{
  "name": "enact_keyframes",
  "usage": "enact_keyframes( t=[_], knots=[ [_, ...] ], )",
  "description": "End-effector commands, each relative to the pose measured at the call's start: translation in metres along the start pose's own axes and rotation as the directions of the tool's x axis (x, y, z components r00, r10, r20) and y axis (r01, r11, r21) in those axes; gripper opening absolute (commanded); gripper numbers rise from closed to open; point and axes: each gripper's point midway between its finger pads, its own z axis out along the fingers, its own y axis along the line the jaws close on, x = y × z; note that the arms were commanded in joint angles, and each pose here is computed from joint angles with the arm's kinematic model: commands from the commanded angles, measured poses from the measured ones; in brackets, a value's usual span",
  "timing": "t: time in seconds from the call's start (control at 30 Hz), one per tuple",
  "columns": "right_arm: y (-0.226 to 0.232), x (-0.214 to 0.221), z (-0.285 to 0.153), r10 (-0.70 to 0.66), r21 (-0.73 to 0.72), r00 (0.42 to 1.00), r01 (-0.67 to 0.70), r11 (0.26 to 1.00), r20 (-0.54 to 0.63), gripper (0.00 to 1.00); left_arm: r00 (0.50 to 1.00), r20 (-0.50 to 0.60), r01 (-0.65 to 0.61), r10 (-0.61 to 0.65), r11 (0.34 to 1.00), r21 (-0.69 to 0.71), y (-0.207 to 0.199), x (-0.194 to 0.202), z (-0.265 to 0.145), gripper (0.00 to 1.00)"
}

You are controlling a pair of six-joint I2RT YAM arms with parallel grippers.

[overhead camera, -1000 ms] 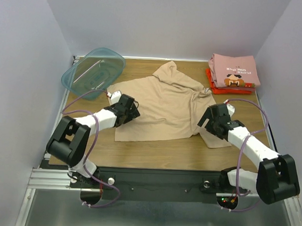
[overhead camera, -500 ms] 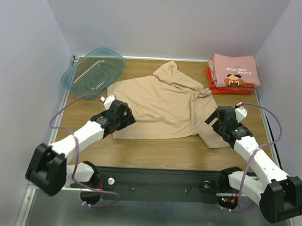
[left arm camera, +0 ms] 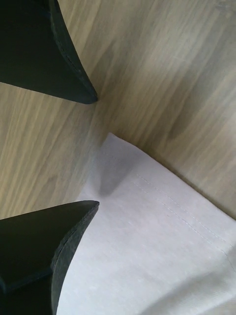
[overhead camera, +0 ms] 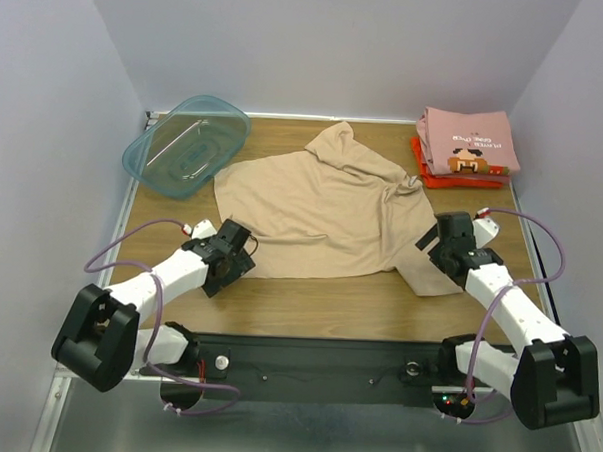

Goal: Fold and stack the t-shirts
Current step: Flatten the tshirt out

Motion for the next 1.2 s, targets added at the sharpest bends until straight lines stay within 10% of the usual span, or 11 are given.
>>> enact_keyframes(
  t=[0.0,0.13,0.23,0.83,1.17],
  knots=[
    [0.002,-0.013,-0.003,0.023,-0.009,0.999,-0.023,1.0,0.028,1.0,0.999,-0.008,0.038,-0.038,0.999,-0.003,-0.01,0.001,0.017,0.86],
    [-0.005,-0.019,-0.004,0.044,0.0,0.998,-0.044,0.999,0.054,1.0,1.0,-0.016,0.022,-0.022,1.0,-0.016,-0.009,0.002,0.019,0.58],
    [-0.016,-0.023,-0.002,0.067,0.031,0.995,-0.069,0.997,0.068,1.0,0.999,-0.023,0.029,-0.029,0.999,0.022,-0.013,0.004,0.016,0.0],
    [-0.066,0.026,0.032,0.177,0.131,0.97,-0.156,0.979,-0.166,0.89,0.997,0.078,0.001,-0.02,0.972,0.234,-0.031,-0.016,-0.015,0.0],
    [-0.047,0.063,0.048,0.101,0.003,0.943,-0.106,0.994,-0.317,0.46,0.994,0.102,0.01,-0.035,0.971,0.238,-0.031,-0.022,-0.019,0.0]
  ],
)
